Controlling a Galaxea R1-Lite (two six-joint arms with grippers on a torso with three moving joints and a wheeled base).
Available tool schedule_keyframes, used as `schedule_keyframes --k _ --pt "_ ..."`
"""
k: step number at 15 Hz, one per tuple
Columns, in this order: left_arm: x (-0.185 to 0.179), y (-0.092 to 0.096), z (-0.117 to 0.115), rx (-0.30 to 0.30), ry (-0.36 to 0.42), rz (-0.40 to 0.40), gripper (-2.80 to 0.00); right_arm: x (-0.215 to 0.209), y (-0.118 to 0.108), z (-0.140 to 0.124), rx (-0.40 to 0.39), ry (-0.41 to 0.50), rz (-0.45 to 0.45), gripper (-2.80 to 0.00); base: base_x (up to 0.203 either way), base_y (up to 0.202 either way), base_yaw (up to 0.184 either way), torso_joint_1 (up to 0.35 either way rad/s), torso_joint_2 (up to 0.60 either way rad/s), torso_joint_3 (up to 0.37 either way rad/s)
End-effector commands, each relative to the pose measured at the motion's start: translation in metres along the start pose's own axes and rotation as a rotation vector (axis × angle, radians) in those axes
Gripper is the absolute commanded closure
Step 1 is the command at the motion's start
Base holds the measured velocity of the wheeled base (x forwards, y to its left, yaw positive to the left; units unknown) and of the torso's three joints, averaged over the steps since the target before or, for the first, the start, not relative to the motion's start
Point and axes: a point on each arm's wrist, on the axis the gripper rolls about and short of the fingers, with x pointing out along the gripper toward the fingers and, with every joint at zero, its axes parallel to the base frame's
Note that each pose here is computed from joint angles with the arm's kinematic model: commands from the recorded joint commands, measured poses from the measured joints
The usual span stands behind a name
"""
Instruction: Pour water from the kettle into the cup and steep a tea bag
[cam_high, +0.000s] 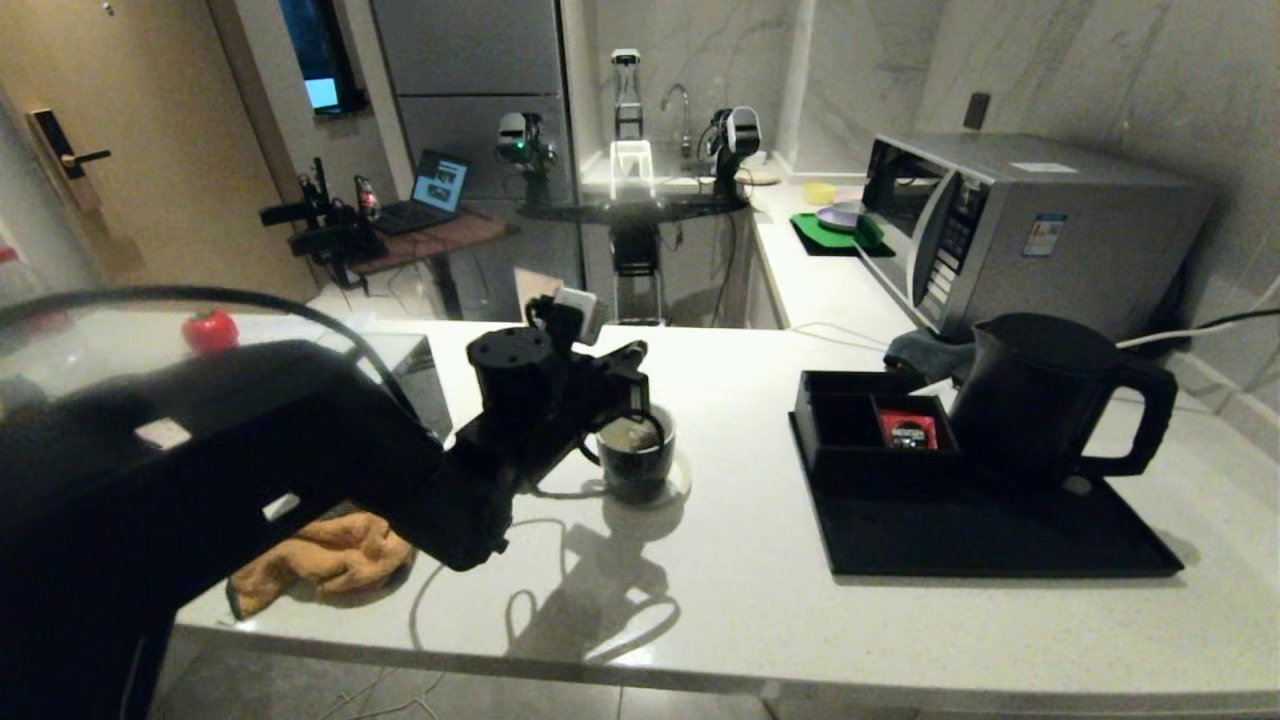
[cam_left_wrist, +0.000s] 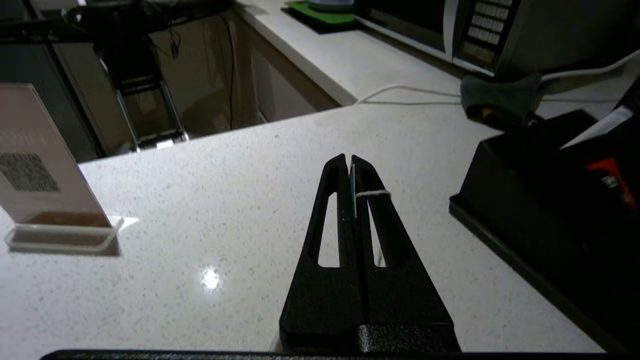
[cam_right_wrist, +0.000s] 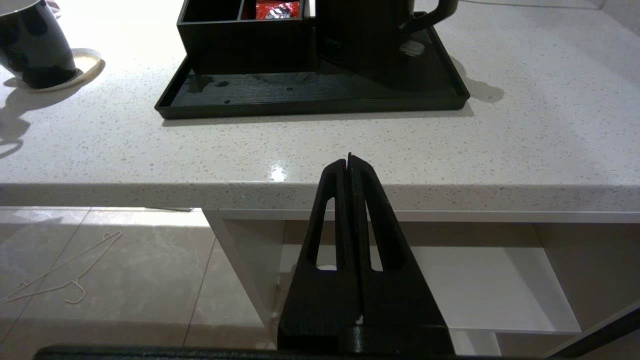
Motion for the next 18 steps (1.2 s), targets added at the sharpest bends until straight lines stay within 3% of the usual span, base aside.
schedule_keyframes --k 1,9,18 --pt "-0.004 -0.002 0.018 0.000 -0.048 -0.004 0.00 0.000 0.000 0.000 0.000 0.002 0.000 0.00 0.000 0.000 0.000 0.000 0.00 0.000" --pt "-0.007 0.001 0.050 0.002 -0.130 0.008 0.00 0.000 0.000 0.000 0.000 0.003 0.000 0.00 0.000 0.000 0.000 0.000 0.00 0.000" --pt "-0.005 0.007 0.045 0.003 -0.107 0.023 0.00 0.000 0.000 0.000 0.000 0.002 0.000 0.00 0.000 0.000 0.000 0.000 0.00 0.000"
